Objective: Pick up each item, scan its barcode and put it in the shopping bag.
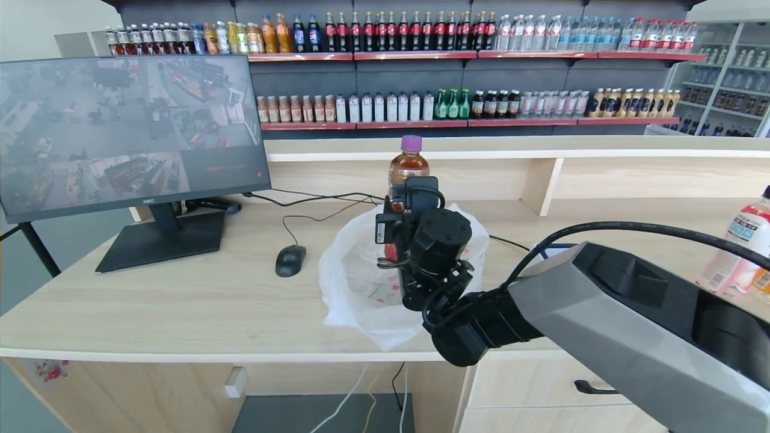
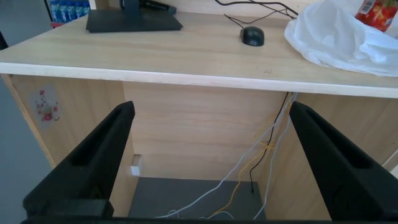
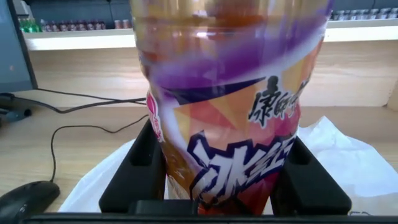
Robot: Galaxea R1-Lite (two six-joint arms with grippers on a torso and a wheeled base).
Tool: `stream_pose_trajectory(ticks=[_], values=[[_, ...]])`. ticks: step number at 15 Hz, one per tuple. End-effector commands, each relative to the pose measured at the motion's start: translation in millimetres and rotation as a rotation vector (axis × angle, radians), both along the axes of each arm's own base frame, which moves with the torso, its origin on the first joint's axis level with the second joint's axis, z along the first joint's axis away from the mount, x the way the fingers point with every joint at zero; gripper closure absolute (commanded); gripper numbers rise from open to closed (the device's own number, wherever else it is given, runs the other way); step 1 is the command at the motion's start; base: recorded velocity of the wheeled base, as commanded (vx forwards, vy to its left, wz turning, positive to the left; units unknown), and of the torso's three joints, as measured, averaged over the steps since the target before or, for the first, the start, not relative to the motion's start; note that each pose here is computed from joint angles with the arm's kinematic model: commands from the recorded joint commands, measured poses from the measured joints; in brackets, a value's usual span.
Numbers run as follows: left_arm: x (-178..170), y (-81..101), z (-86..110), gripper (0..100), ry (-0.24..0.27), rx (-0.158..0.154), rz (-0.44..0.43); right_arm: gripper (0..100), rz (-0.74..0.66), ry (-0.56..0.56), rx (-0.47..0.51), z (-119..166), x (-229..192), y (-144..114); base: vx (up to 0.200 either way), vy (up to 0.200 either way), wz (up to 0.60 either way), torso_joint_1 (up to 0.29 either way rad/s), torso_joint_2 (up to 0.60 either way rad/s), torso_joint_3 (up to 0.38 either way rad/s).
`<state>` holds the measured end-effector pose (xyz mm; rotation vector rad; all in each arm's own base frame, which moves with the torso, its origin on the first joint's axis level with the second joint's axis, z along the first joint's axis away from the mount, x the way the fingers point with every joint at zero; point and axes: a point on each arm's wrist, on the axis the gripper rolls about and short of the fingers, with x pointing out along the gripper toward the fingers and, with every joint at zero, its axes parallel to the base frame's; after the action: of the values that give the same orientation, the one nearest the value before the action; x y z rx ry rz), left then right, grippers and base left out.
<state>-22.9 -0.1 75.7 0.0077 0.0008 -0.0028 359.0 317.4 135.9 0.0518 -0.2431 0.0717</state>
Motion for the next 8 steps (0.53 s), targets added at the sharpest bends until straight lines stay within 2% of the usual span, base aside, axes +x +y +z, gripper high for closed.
stream_pose_trajectory(ticks=[1, 8], values=[[0, 0.0, 0.1, 0, -0.001, 0.000, 0.001, 100, 0.001, -0.002, 0.001, -3, 7, 6, 0.000, 0.000, 0.00, 0.000, 0.00, 0.000], [0, 0.0, 0.1, 0, -0.001, 0.000, 0.000, 100, -0.009, 0.059, -0.007, -22, 26, 8, 0.000, 0.000, 0.00, 0.000, 0.00, 0.000]])
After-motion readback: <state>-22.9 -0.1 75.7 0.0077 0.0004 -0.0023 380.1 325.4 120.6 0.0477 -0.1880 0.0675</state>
